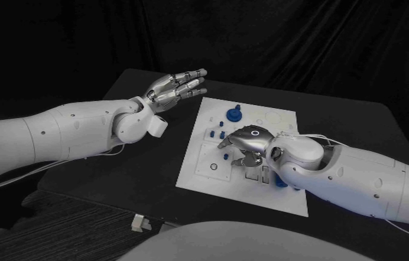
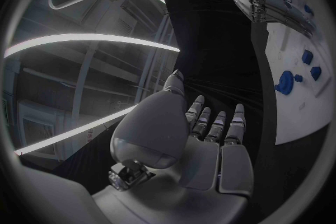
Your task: Assemble the parts on the task board
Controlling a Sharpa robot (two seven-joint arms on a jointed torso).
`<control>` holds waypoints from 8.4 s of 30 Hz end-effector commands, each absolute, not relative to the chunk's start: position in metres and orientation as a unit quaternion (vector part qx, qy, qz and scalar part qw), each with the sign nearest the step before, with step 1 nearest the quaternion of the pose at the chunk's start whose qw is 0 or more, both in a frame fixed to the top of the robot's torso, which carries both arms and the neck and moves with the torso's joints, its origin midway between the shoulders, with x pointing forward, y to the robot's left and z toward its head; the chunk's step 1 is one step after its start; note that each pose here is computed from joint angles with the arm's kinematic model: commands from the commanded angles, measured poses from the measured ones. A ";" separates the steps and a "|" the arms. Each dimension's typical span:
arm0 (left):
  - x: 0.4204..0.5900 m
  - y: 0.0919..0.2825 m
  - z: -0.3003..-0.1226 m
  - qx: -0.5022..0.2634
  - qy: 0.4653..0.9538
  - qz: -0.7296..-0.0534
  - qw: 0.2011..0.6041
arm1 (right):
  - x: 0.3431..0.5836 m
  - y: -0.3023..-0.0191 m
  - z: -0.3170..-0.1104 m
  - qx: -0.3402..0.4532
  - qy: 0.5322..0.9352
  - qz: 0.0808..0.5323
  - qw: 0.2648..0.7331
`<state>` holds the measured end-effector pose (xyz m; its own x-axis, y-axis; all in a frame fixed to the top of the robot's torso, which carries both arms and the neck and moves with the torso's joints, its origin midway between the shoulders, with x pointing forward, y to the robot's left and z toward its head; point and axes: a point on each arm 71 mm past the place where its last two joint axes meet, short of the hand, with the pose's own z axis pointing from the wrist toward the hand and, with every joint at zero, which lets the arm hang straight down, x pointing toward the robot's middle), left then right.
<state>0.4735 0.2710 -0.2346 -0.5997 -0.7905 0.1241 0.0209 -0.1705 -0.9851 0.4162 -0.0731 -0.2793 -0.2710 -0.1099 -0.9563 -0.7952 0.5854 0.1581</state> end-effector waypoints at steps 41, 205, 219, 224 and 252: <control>0.471 0.273 -0.235 -0.338 0.565 -0.694 0.292 | 0.463 -0.193 -0.242 -0.230 0.750 0.254 0.565; 0.465 0.270 -0.260 -0.351 0.579 -0.687 0.265 | 0.385 -0.026 -0.281 -0.336 0.711 0.379 0.488; 0.465 0.270 -0.260 -0.352 0.580 -0.686 0.264 | 0.389 -0.031 -0.284 -0.328 0.730 0.352 0.486; 0.465 0.270 -0.261 -0.352 0.580 -0.685 0.265 | 0.388 -0.033 -0.283 -0.325 0.727 0.355 0.490; 0.466 0.275 -0.260 -0.354 0.578 -0.683 0.274 | 0.432 -0.206 -0.175 -0.128 0.766 0.248 0.579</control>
